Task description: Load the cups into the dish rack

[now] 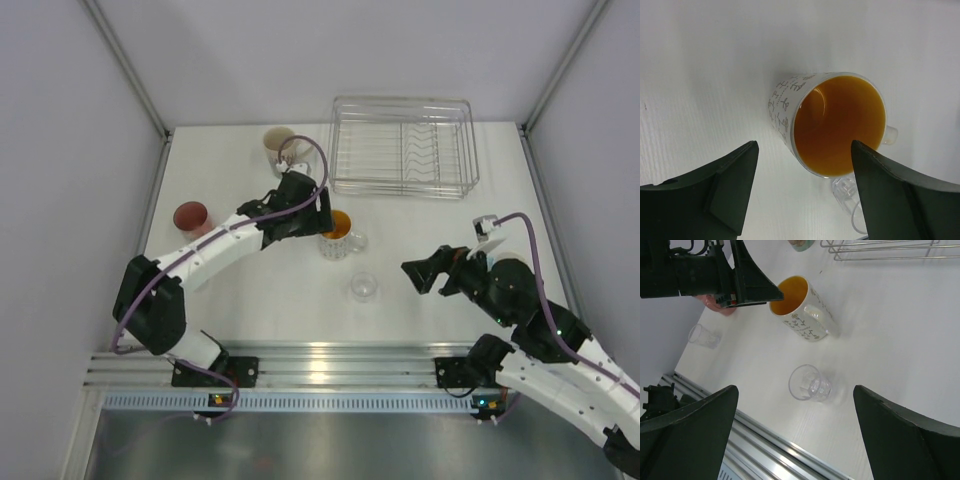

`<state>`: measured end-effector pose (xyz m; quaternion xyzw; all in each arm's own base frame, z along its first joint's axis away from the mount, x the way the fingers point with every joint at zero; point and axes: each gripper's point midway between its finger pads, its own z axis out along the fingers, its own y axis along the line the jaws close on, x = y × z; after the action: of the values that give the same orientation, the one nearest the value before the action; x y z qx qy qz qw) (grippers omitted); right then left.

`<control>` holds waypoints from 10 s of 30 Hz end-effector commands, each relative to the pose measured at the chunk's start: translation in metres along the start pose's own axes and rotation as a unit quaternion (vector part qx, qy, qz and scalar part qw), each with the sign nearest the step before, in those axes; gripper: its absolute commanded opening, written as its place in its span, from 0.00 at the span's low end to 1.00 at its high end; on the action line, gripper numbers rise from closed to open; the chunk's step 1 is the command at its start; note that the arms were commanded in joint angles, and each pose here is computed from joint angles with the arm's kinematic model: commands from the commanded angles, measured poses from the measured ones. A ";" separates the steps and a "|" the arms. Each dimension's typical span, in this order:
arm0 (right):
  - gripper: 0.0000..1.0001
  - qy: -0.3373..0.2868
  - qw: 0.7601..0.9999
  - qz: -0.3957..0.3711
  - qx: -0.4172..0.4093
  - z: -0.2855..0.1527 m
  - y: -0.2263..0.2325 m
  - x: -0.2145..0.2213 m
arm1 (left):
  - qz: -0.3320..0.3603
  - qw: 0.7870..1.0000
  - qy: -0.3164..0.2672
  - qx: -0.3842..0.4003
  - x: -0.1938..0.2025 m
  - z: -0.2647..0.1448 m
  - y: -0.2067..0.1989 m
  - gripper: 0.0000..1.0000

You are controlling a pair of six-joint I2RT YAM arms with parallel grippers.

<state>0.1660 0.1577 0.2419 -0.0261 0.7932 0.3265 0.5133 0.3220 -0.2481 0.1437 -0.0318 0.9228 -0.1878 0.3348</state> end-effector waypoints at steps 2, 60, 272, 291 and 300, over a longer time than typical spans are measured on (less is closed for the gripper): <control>0.99 -0.003 1.000 -0.006 -0.001 -0.002 0.000 -0.001 | -0.011 1.000 0.010 0.010 0.006 0.013 -0.004 0.79; 0.81 0.048 0.953 0.067 -0.290 0.040 0.138 -0.010 | 0.001 0.837 -0.325 0.440 -0.067 -0.226 -0.088 0.00; 0.55 0.006 1.000 -0.027 0.001 0.181 -0.005 -0.109 | 0.075 0.979 -0.177 0.062 -0.065 -0.132 0.001 0.95; 0.58 -0.018 0.999 0.000 -0.048 0.076 -0.004 -0.040 | -0.120 0.960 -0.125 -0.221 -0.103 -0.108 0.202 0.86; 0.58 -0.020 0.998 -0.008 -0.059 0.069 0.000 -0.040 | -0.161 0.932 -0.082 -0.316 -0.100 -0.083 0.276 0.82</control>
<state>0.2439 0.1817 0.2338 -0.0425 0.7851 0.3566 0.5047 0.3611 0.0453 0.1613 -0.2881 0.8889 0.0584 0.3514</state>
